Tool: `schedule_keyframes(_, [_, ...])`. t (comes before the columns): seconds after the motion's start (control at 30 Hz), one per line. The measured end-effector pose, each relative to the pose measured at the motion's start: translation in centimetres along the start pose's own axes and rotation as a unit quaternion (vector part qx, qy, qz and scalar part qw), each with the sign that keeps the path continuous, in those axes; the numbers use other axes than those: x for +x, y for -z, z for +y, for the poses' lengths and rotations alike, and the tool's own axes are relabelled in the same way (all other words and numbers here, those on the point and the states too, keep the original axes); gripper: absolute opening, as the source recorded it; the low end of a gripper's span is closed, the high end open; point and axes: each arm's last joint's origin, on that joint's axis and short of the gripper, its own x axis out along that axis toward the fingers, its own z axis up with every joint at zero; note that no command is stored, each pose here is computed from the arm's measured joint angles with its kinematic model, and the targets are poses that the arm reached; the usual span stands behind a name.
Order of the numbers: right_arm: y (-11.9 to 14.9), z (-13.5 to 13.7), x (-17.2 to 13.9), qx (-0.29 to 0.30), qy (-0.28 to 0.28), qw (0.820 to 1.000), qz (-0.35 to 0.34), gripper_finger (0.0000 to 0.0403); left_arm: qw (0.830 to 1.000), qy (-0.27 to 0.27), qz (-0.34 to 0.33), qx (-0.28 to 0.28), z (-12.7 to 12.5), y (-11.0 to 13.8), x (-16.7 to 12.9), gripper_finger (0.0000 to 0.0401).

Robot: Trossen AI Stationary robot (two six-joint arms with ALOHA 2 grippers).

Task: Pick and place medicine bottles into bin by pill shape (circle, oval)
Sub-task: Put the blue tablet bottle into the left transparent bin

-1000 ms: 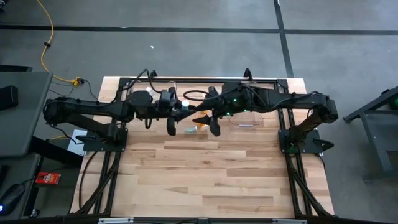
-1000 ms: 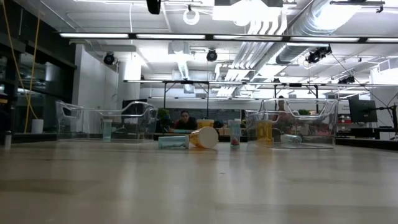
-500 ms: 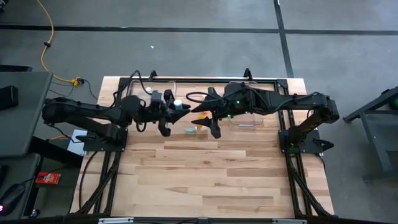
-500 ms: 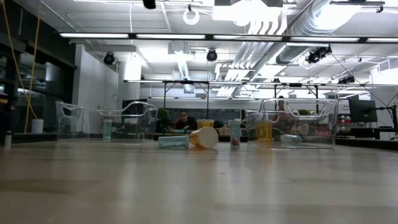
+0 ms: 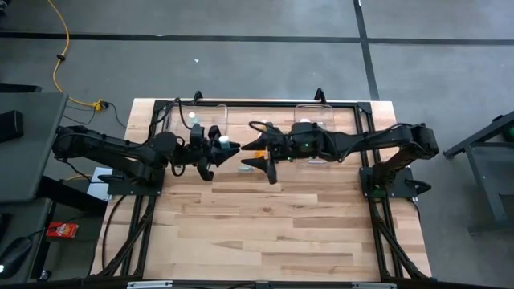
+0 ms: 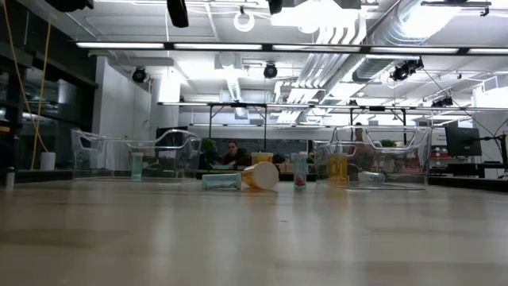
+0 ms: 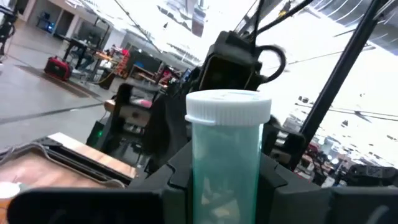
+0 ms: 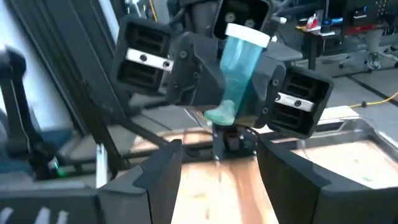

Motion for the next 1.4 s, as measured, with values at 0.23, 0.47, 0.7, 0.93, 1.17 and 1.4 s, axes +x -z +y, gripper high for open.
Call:
schedule_keyframes(0.23, [1.5,-0.3,0.8,0.078,0.010,0.996,-0.051,0.0201,1.000,-0.006,-0.009,0.000,0.1,0.0,0.2,0.0074])
schedule_keyframes(0.47, [2.9,0.0,3.1,0.183,-0.052,0.977,-0.098,0.0201,0.999,-0.022,-0.040,0.006,0.3,-0.5,0.2,0.0074])
schedule_keyframes(0.7, [2.1,-0.9,3.2,0.274,-0.115,0.945,-0.136,0.0201,0.998,0.000,-0.067,-0.010,0.9,-1.5,0.2,0.0074])
schedule_keyframes(0.93, [1.9,-2.0,3.1,0.347,-0.126,0.921,-0.125,0.0201,0.997,0.016,-0.069,-0.022,1.2,-1.9,0.2,0.0074])
schedule_keyframes(1.17, [0.7,-2.8,1.7,0.293,-0.189,0.935,-0.068,0.0201,0.997,0.072,-0.014,-0.008,1.5,-1.6,0.2,0.0074])
schedule_keyframes(1.4, [-1.1,-3.3,-1.9,0.186,-0.048,0.980,-0.039,0.0201,0.998,0.040,0.037,0.021,1.9,-0.9,0.0,0.0074])
